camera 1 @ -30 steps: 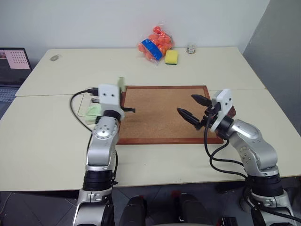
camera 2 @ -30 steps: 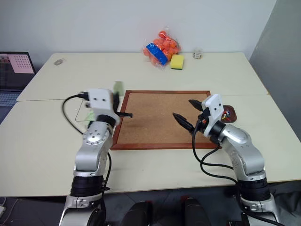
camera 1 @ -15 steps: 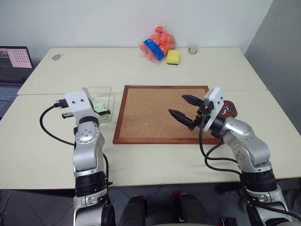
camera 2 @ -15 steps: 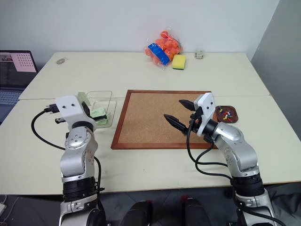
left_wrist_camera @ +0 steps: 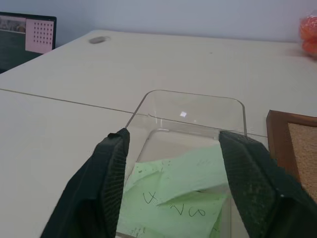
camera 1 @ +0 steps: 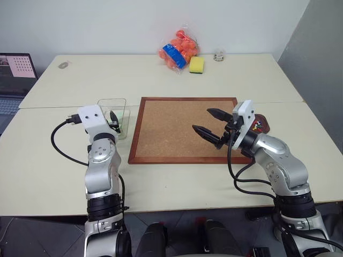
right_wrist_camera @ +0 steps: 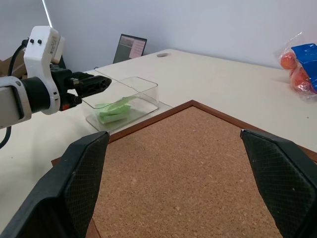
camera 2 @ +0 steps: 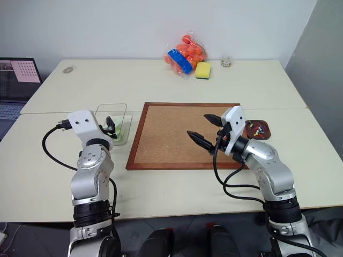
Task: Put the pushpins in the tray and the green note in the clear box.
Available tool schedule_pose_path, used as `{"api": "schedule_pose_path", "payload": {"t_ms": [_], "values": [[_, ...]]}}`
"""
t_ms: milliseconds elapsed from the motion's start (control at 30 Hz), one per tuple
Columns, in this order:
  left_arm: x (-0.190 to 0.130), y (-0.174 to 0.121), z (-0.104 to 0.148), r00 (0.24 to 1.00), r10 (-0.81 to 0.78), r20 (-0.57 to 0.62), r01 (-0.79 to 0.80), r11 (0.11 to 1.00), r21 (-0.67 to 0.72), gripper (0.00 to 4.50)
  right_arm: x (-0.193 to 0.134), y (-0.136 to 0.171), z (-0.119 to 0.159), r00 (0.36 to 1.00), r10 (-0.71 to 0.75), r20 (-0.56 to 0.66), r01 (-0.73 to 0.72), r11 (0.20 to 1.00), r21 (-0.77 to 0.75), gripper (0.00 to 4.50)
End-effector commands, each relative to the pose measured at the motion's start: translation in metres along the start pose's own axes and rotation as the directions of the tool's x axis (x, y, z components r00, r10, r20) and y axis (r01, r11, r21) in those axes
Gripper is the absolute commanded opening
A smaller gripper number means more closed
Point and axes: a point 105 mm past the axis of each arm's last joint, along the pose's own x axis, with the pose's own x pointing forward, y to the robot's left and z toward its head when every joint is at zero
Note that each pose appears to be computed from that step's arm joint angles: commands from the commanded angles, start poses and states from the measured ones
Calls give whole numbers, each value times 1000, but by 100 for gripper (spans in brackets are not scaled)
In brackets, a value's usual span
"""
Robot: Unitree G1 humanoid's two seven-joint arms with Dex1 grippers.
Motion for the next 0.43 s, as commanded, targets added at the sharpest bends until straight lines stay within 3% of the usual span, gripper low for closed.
{"api": "schedule_pose_path", "payload": {"t_ms": [33,100,200,433], "values": [[-15,-49,11,959,-278,51,277,961,25,397,-6,-5,9,996,-88,30,90,994,-63,450],[-30,-68,5,921,-388,43,386,921,42,429,-9,-9,1,986,-167,4,167,983,-74,450],[-53,-83,-11,886,-463,5,463,885,49,429,-17,-17,-15,942,-332,-40,327,940,-92,450],[-76,-74,-32,894,-447,-36,449,890,82,429,-33,-26,-37,825,-558,-93,547,828,-121,450]]}}
